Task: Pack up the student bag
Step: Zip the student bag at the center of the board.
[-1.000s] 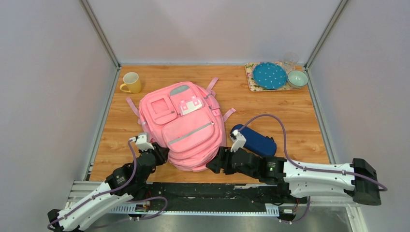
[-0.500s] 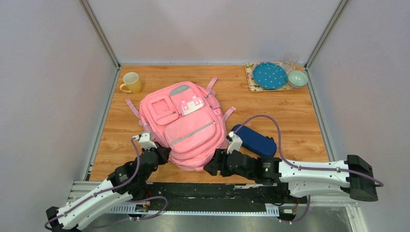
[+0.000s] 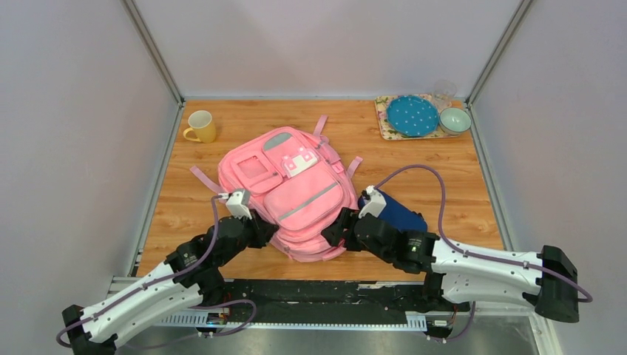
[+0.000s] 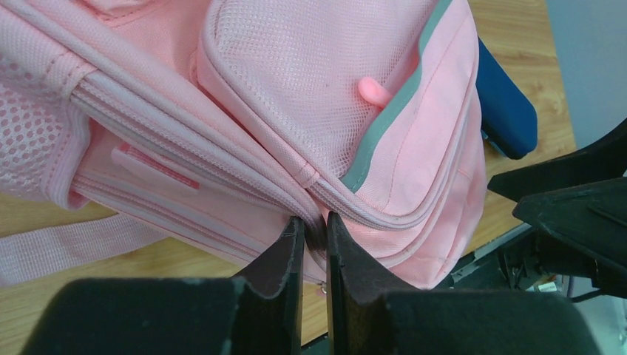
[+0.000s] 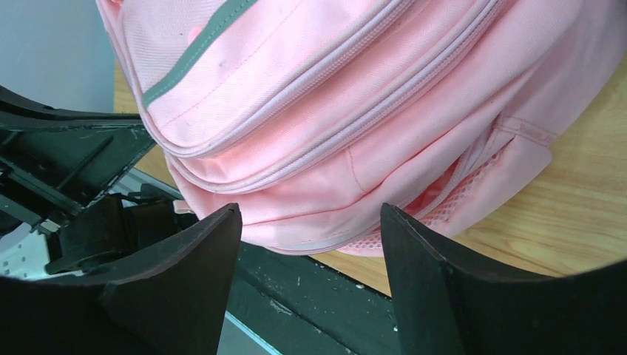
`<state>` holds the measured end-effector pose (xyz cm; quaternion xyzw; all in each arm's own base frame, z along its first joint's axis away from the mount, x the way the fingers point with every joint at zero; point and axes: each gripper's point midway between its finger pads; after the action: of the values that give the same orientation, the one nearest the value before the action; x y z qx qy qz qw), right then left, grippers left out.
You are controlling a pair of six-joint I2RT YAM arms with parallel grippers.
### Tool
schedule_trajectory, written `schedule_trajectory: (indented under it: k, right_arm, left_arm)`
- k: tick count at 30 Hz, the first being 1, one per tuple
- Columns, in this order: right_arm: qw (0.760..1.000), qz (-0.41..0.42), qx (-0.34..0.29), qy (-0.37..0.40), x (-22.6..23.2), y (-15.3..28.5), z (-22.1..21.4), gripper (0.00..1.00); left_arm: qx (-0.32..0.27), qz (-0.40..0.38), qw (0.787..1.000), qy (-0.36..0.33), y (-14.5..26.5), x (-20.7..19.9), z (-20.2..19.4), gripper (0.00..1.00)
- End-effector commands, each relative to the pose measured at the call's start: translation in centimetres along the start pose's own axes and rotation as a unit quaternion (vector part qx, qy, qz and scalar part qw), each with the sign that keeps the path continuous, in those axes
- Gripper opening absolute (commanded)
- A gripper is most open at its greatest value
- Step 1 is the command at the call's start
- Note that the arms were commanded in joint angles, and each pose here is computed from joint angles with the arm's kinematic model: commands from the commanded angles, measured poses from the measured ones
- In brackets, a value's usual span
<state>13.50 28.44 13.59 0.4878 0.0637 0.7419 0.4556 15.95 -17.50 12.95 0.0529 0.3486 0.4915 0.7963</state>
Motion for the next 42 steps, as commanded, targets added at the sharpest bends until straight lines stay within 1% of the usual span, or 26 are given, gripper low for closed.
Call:
schedule_trajectory:
  k: [1, 2, 6, 7, 8, 9, 10, 12, 13, 14, 15, 17, 18, 20, 21, 24, 27, 29, 31, 38, 42]
  right_arm:
    - [0.999, 0.027, -0.012, 0.013, 1.2, 1.0, 1.2, 0.69]
    - [0.999, 0.04, -0.01, 0.012, 1.8, 1.5, 1.4, 0.65]
    - [0.996, 0.081, 0.015, 0.019, 3.2, 3.3, 0.5, 0.6]
    - [0.992, 0.118, 0.03, 0.041, 4.3, 3.9, -0.1, 0.56]
    - [0.988, 0.14, 0.048, 0.051, 5.0, 4.6, -1.0, 0.55]
    - [0.986, 0.149, 0.059, 0.053, 5.4, 5.0, -1.6, 0.54]
    - [0.986, 0.14, 0.066, 0.057, 5.0, 5.1, -2.0, 0.52]
    - [0.985, 0.132, 0.08, 0.082, 4.9, 5.5, -3.8, 0.52]
    - [0.987, 0.112, 0.065, 0.092, 4.5, 5.3, -3.7, 0.52]
    - [0.986, 0.112, 0.069, 0.101, 4.7, 5.6, -4.5, 0.54]
    - [0.988, 0.102, 0.056, 0.105, 4.6, 5.3, -4.4, 0.55]
    - [0.988, 0.093, 0.054, 0.113, 5.1, 4.8, -5.4, 0.55]
    - [0.989, 0.08, 0.033, 0.116, 5.1, 4.3, -5.1, 0.55]
    - [0.989, 0.073, 0.026, 0.124, 5.8, 3.4, -5.9, 0.59]
    - [0.991, 0.062, 0.002, 0.119, 6.0, 2.9, -5.4, 0.61]
    - [0.991, 0.046, -0.03, 0.124, 6.8, 1.0, -5.7, 0.61]
    - [0.988, 0.032, -0.047, 0.144, 7.7, -0.7, -6.2, 0.6]
    - [0.987, 0.023, -0.047, 0.151, 8.0, -1.7, -6.9, 0.57]
    - [0.989, 0.017, -0.05, 0.138, 8.7, -2.0, -7.0, 0.54]
    - [0.988, -0.007, -0.071, 0.134, 8.4, -4.1, -7.7, 0.52]
    - [0.984, -0.053, -0.09, 0.146, 7.3, -5.2, -7.8, 0.49]
  left_arm:
    - [-0.022, -0.104, 0.994, 0.012, 0.9, -5.4, 2.8, 0.0]
    - [-0.024, -0.104, 0.994, 0.014, 0.8, -5.4, 2.8, 0.0]
    - [-0.039, -0.101, 0.994, 0.023, 0.5, -5.6, 3.6, 0.0]
    - [-0.04, -0.1, 0.994, 0.022, 0.4, -5.5, 3.6, 0.0]
    - [-0.047, -0.1, 0.994, 0.023, 0.5, -5.7, 4.1, 0.0]
    - [-0.048, -0.098, 0.994, 0.023, 0.5, -5.8, 4.3, 0.0]
    - [-0.049, -0.098, 0.994, 0.018, 0.4, -5.9, 4.5, 0.0]
    - [-0.049, -0.093, 0.994, 0.016, 0.4, -6.0, 4.8, 0.0]
    - [-0.049, -0.092, 0.994, 0.015, 0.4, -6.1, 4.9, 0.0]
    - [-0.051, -0.093, 0.994, 0.018, 0.4, -6.3, 5.1, 0.0]
    - [-0.049, -0.093, 0.994, 0.018, 0.3, -6.3, 5.1, 0.0]
    - [-0.052, -0.099, 0.993, 0.025, 0.3, -6.8, 5.4, 0.0]
    - [-0.051, -0.1, 0.993, 0.027, 0.2, -6.9, 5.4, 0.0]
    - [-0.051, -0.104, 0.993, 0.033, 0.3, -7.2, 5.6, 0.0]
    - [-0.049, -0.104, 0.993, 0.033, 0.2, -7.2, 5.5, 0.0]
    - [-0.046, -0.107, 0.992, 0.042, 0.3, -7.5, 5.6, 0.0]
    - [-0.043, -0.108, 0.992, 0.048, 0.3, -7.5, 5.4, 0.0]
    - [-0.042, -0.107, 0.992, 0.052, 0.3, -7.5, 5.4, 0.0]
    - [-0.042, -0.108, 0.992, 0.056, 0.4, -7.5, 5.4, 0.0]
    - [-0.049, -0.105, 0.991, 0.063, 0.6, -7.4, 5.8, 0.0]
    - [-0.052, -0.103, 0.991, 0.063, 0.8, -7.5, 6.1, 0.0]
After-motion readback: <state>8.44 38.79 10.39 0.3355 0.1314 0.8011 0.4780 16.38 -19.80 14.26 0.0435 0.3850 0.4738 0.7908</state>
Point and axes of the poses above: each gripper's point midway between its finger pads, its own y axis back along the fingers, its own x axis along the line the jaws close on, z = x × y, and after that the axes turned 3 degrees about -y, right-handed
